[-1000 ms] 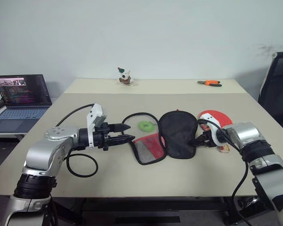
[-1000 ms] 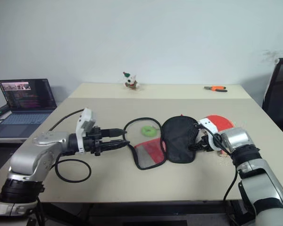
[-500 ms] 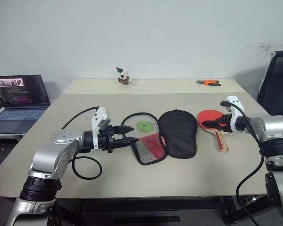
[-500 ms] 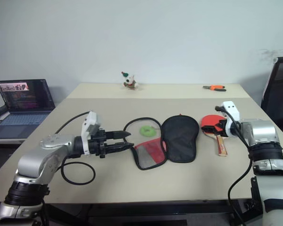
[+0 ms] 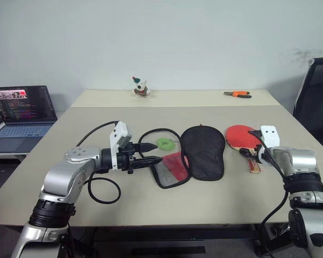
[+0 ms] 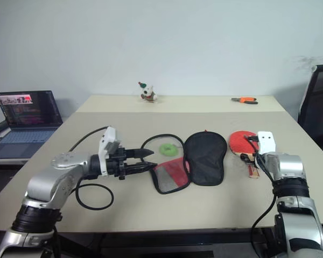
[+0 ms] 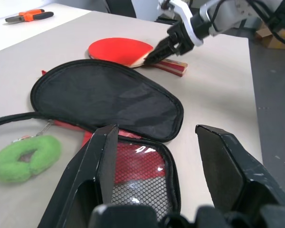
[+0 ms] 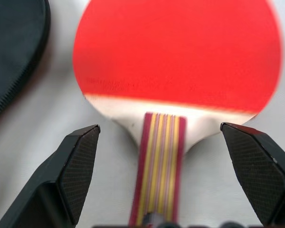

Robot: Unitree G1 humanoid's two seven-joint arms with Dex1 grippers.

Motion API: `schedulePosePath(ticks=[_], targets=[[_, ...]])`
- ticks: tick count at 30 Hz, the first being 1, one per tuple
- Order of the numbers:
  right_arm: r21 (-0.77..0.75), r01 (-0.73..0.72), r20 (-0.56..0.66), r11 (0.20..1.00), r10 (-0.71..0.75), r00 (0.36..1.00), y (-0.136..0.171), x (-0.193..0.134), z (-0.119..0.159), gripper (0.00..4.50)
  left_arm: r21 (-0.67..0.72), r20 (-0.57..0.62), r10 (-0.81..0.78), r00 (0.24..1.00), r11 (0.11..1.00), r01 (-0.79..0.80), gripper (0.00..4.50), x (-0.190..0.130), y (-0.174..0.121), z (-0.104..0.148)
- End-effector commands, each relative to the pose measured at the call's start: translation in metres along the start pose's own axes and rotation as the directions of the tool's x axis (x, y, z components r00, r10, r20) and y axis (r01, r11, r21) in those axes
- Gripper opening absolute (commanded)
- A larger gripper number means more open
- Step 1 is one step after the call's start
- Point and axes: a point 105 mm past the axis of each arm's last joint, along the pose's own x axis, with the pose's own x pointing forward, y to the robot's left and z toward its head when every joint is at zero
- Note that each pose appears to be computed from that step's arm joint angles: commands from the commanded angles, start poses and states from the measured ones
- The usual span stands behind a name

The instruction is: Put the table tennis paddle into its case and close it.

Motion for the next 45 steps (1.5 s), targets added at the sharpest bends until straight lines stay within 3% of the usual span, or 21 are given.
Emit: schedulePosePath(ticks=[1,12,16,21,24,29,33,40,45], targets=[[0.011,0.044,0.01,0.999,-0.044,0.999,-0.008,0.002,0.0,4.48,0.051,0.025,0.008,1.0,0.999,-0.009,2.83,-0.001,0.001,0.012],[0.057,0.047,-0.011,0.997,-0.046,0.999,-0.001,0.007,-0.009,4.48,0.053,0.023,0.037,0.999,0.998,-0.038,2.83,-0.005,0.002,0.009],[0.051,0.08,0.005,0.996,-0.08,0.997,-0.003,0.012,-0.011,3.62,0.054,0.021,0.038,0.999,0.998,-0.039,2.83,-0.005,0.002,0.008],[0.074,0.135,0.073,0.988,-0.14,0.987,-0.011,0.013,0.001,1.89,0.055,0.019,0.043,0.999,0.998,-0.044,2.83,-0.004,0.002,0.007],[0.077,0.14,0.139,0.987,-0.149,0.979,-0.01,0.007,0.019,1.09,0.051,0.02,0.049,0.999,0.997,-0.05,2.83,-0.005,0.002,0.006],[0.058,0.062,0.27,0.996,-0.076,0.96,0.014,-0.019,0.063,1.1,0.038,0.018,0.077,0.997,0.996,-0.077,2.83,-0.014,0.003,0.003],[0.068,-0.048,0.304,0.997,0.025,0.952,0.054,-0.044,0.073,1.1,0.025,0.029,0.084,0.996,0.996,-0.085,2.83,-0.023,0.001,0.003],[0.122,-0.222,0.237,0.967,0.189,0.953,0.137,-0.064,0.045,1.1,0.017,0.01,0.076,0.997,0.997,-0.076,2.83,-0.03,0.0,-0.001],[0.156,-0.243,0.188,0.958,0.212,0.959,0.168,-0.058,0.018,1.1,0.021,0.011,0.078,0.997,0.997,-0.078,2.83,-0.028,0.0,-0.001]])
